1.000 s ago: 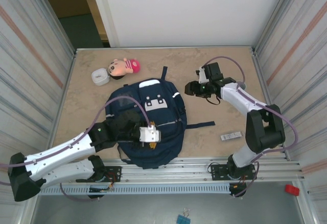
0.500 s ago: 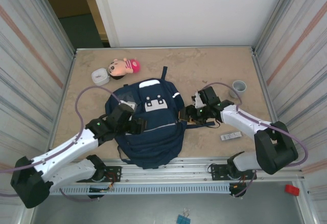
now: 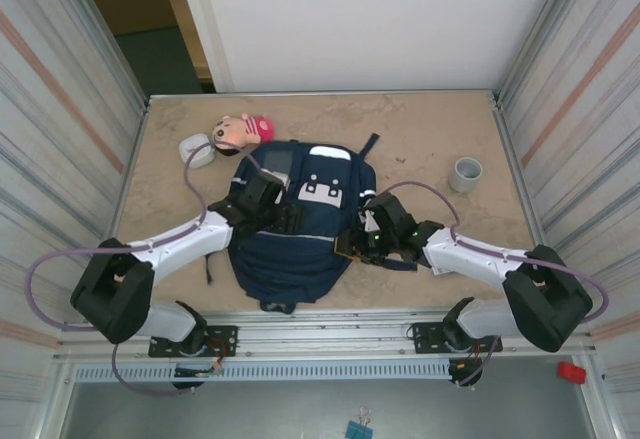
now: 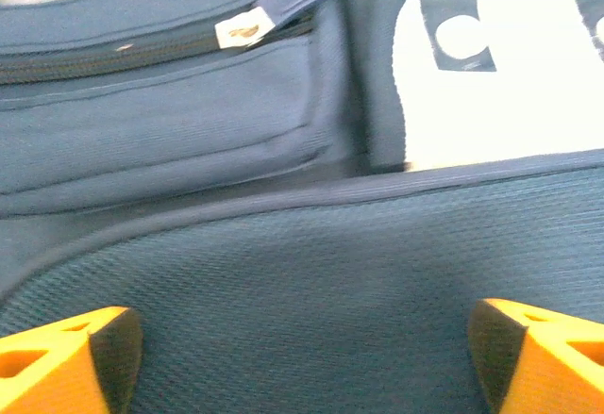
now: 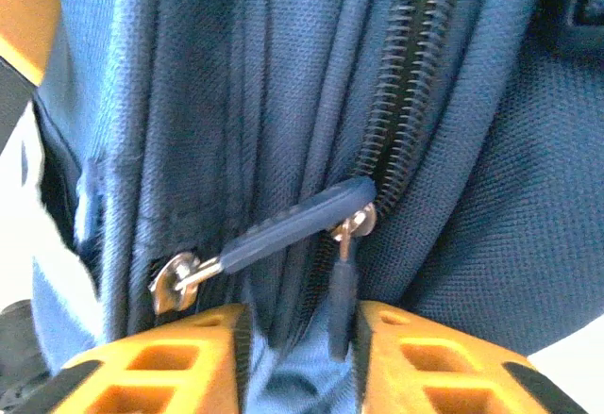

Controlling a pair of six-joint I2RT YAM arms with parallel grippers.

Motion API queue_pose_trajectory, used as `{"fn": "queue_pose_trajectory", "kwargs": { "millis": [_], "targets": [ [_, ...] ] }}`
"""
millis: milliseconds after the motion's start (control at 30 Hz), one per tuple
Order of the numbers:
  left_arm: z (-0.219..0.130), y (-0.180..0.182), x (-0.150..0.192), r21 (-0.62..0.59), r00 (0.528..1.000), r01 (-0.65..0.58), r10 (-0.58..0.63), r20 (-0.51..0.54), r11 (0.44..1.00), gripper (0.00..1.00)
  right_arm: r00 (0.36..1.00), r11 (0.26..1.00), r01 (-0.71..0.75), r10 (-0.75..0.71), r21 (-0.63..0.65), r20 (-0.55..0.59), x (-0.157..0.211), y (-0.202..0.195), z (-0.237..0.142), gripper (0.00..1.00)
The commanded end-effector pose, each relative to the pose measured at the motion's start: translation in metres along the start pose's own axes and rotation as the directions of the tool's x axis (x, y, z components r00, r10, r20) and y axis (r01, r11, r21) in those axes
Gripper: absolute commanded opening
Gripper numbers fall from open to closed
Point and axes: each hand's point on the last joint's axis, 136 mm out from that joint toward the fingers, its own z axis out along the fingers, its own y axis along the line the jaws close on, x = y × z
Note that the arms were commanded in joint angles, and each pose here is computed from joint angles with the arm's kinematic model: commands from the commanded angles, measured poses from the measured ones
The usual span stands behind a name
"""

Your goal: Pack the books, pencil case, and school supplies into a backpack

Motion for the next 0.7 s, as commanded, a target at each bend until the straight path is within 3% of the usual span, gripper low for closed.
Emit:
{"fn": "queue_pose_trajectory", "kwargs": {
  "millis": [0, 67, 167, 333, 500, 667],
  "targets": [
    [-0.028, -0.020, -0.033, 0.059, 0.989, -0.115, 0.109, 0.104, 0.992, 0.94, 0.993, 0.995, 0.087, -0.083, -0.045, 0.079, -0.011, 0.030, -0.022, 0.53],
    [-0.048, -0.028, -0.031, 0.060, 0.973, -0.192, 0.182, 0.142, 0.980, 0.96, 0.986, 0.991, 0.131, -0.132, 0.014, 0.107, -0.014, 0.024, -0.040, 0.62],
    [-0.076, -0.053, -0.014, 0.104, 0.909, -0.388, 0.361, 0.209, 0.916, 0.96, 0.975, 0.981, 0.189, -0.194, 0.053, 0.110, -0.019, 0.014, -0.063, 0.66],
    [-0.097, -0.093, 0.039, 0.182, 0.715, -0.696, 0.646, 0.268, 0.695, 0.95, 0.957, 0.961, 0.273, -0.276, 0.049, 0.091, -0.029, 0.003, -0.077, 0.66],
    [-0.077, -0.102, 0.064, 0.126, 0.566, -0.824, 0.807, 0.168, 0.552, 0.99, 0.942, 0.944, 0.325, -0.328, 0.057, 0.066, -0.035, 0.002, -0.074, 0.65],
    [-0.036, -0.091, 0.070, 0.031, 0.494, -0.869, 0.869, 0.034, 0.493, 0.99, 0.941, 0.944, 0.329, -0.329, 0.014, 0.076, -0.038, 0.008, -0.067, 0.65]
  ]
}}
